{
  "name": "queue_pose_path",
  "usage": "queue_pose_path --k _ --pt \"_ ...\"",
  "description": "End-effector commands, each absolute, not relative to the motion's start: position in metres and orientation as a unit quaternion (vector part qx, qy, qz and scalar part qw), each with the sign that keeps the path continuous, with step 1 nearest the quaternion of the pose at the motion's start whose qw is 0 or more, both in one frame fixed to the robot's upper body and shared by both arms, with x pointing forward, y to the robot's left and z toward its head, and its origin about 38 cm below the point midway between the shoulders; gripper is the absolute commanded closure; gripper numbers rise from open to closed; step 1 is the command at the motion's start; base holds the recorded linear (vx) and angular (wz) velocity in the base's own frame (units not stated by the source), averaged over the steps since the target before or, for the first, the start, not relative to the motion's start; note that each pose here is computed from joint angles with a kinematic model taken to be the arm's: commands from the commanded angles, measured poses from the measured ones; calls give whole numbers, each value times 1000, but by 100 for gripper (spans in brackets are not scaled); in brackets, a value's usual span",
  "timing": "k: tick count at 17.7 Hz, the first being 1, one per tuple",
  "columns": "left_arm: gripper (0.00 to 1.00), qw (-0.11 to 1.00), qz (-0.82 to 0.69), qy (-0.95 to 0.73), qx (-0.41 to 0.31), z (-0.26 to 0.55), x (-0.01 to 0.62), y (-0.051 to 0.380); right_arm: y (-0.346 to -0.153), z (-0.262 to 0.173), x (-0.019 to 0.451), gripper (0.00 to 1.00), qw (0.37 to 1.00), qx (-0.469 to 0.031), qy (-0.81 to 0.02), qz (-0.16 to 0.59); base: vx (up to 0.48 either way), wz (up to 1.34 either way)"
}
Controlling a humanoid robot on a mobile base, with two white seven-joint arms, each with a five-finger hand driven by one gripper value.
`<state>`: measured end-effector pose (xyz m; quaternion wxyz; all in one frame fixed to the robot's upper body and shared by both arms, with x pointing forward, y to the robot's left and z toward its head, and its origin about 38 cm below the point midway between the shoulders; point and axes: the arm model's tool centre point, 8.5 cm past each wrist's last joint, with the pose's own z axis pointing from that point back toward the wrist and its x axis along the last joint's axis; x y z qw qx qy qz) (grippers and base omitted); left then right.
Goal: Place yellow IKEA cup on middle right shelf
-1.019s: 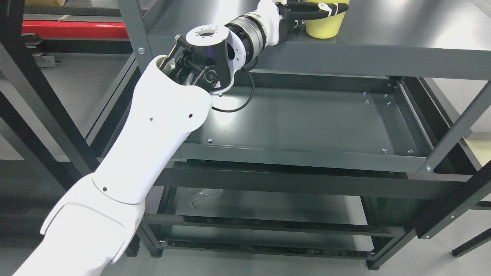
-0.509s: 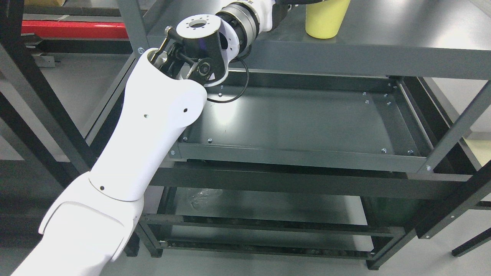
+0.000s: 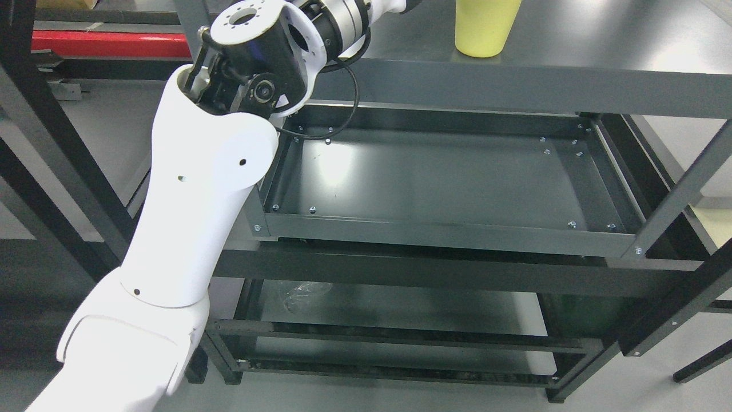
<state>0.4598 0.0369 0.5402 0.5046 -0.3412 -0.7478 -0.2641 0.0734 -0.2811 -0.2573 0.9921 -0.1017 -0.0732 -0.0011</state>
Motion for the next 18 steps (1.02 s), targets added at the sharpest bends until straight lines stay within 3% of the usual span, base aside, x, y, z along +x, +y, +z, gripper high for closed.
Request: queue_pose_path --k 1,4,10,18 --pt "1 381 -344 -759 -401 548 418 114 -291 -257 64 1 992 -108 -66 -4 0 0" --pt "2 323 -429 -723 -435 529 403 131 -291 -257 64 1 992 -108 -66 -4 0 0" --pt "2 423 -435 -621 -497 401 416 92 -291 -257 64 1 992 -108 -66 -4 0 0" --pt "1 509 -418 -624 -420 227 419 39 -291 -257 64 1 992 -108 -66 -4 0 0"
